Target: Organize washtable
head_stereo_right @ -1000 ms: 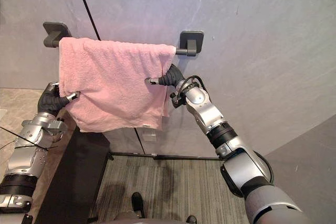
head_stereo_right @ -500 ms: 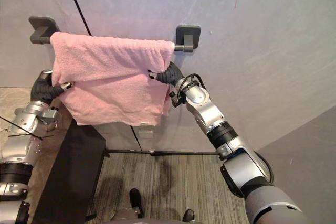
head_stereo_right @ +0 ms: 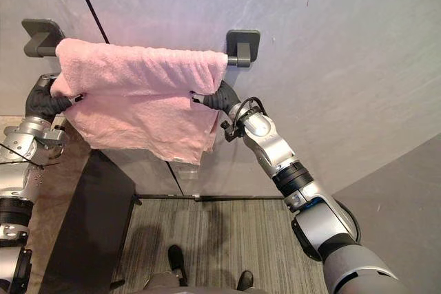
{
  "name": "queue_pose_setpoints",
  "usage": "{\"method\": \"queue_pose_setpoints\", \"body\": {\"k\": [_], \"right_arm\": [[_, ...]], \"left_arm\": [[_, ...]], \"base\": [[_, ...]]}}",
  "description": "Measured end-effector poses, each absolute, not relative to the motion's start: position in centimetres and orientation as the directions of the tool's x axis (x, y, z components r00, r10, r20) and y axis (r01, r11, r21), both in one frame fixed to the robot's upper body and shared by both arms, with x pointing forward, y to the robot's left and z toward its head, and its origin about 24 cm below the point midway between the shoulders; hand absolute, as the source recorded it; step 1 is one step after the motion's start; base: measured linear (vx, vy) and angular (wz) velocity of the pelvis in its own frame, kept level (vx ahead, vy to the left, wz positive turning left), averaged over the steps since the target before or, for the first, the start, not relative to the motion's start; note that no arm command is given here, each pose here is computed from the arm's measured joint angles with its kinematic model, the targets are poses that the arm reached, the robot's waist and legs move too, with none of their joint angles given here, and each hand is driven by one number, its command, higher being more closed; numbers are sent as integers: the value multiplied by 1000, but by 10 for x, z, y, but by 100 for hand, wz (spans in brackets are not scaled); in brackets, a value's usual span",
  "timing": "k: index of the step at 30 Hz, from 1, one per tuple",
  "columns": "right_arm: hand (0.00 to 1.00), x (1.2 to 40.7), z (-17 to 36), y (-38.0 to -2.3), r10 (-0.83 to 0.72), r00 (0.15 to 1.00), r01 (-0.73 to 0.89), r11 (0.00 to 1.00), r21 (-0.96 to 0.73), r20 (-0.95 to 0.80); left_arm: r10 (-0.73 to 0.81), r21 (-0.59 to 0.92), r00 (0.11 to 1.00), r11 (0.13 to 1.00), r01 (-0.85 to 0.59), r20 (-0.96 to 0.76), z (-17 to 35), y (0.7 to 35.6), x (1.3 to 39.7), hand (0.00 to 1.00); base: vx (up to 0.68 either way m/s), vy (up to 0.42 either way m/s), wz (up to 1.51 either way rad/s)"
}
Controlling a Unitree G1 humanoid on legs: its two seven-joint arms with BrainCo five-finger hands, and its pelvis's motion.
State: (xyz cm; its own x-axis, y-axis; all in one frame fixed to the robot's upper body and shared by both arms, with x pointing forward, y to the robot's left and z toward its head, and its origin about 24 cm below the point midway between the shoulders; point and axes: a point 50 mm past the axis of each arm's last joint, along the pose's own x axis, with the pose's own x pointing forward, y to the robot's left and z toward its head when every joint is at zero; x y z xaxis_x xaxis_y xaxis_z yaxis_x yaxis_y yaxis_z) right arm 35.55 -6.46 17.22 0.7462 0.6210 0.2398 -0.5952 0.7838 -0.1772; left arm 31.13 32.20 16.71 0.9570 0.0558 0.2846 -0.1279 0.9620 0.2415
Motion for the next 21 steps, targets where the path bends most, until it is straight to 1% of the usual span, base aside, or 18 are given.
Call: {"method": "queue_pose_setpoints", "body": {"k": [12,21], "right_arm": [[100,350,171,-56,653,718,-623,758,-195,241],[100,353,167,-58,644,730,-611,765,-204,228]], "left_arm": [[89,237,963,960,-151,253,160,329,312,100],[95,212,970,967,-144,223,146,326,312,100]], "base": [[3,-3,3],[-1,-1,6]]}}
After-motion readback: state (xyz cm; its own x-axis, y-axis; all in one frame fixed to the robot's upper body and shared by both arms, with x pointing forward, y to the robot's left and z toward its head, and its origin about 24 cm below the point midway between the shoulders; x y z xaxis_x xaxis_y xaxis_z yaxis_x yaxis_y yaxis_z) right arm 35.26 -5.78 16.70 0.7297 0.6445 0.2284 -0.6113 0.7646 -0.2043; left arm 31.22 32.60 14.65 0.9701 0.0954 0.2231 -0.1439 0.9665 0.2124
